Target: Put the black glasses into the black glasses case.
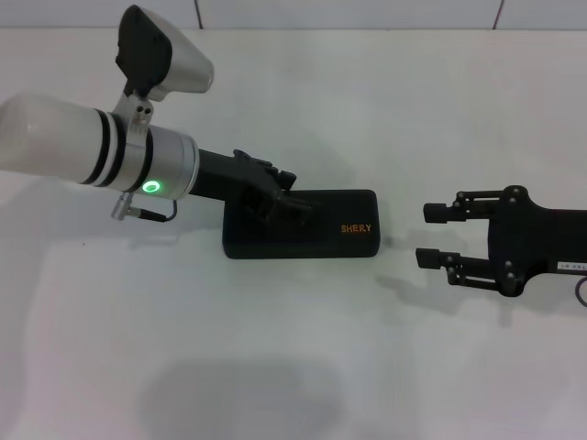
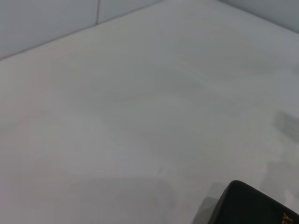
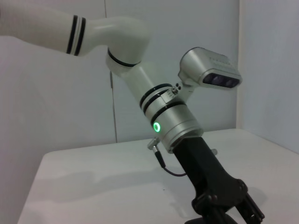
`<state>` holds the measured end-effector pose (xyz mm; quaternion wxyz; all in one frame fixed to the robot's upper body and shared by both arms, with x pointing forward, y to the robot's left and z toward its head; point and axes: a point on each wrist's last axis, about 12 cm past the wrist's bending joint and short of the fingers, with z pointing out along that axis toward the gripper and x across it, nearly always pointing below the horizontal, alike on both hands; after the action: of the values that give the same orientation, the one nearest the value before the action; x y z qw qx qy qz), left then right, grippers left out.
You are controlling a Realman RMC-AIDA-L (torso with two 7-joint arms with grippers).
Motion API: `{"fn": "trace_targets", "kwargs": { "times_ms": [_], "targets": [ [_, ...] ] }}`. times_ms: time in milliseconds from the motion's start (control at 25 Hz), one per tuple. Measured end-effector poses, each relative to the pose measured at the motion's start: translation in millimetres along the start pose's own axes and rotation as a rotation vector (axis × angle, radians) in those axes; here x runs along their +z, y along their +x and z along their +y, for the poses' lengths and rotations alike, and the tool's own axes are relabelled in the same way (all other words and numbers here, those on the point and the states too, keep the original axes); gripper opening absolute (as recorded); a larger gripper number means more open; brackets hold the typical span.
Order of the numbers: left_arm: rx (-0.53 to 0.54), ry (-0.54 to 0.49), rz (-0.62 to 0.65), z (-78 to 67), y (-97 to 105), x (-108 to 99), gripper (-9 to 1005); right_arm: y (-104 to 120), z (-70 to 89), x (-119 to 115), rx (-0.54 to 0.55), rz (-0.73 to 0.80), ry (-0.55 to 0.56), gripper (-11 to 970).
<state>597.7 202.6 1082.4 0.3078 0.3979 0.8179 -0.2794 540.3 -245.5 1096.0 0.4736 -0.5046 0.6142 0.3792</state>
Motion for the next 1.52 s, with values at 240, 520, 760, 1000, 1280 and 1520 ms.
{"fn": "trace_targets", "kwargs": {
  "times_ms": [240,520,760,1000,1280,1520],
  "targets": [
    [0.036,0.043,-0.183,-6.4,-7.8,-13.5,652,-2.2,0.5,5.5,-0.020,-0.011,0.000,587],
    [0.256,0.161,-0.496,-33.9,26.0,-77.0,652,-4.1,11.4,17.4,-0.096,-0.052,-0.057,615],
    [0.450,0.292,-0.623,-58.9,81.0,-115.3,652,-6.2,24.0,36.7,-0.210,-0.134,-0.115,678],
    [0.417,0.266,-0.672,-70.5,116.1,-116.1,652,-11.2,16.6,56.2,-0.220,-0.171,-0.144,863],
    [0.363,0.269,-0.658,-71.5,122.5,-107.3,652,-14.6,13.3,60.2,-0.261,-0.172,-0.146,883],
    [0.363,0.244,-0.672,-67.9,120.1,-109.5,652,-12.5,12.9,59.5,-0.262,-0.166,-0.133,883]
  ]
}}
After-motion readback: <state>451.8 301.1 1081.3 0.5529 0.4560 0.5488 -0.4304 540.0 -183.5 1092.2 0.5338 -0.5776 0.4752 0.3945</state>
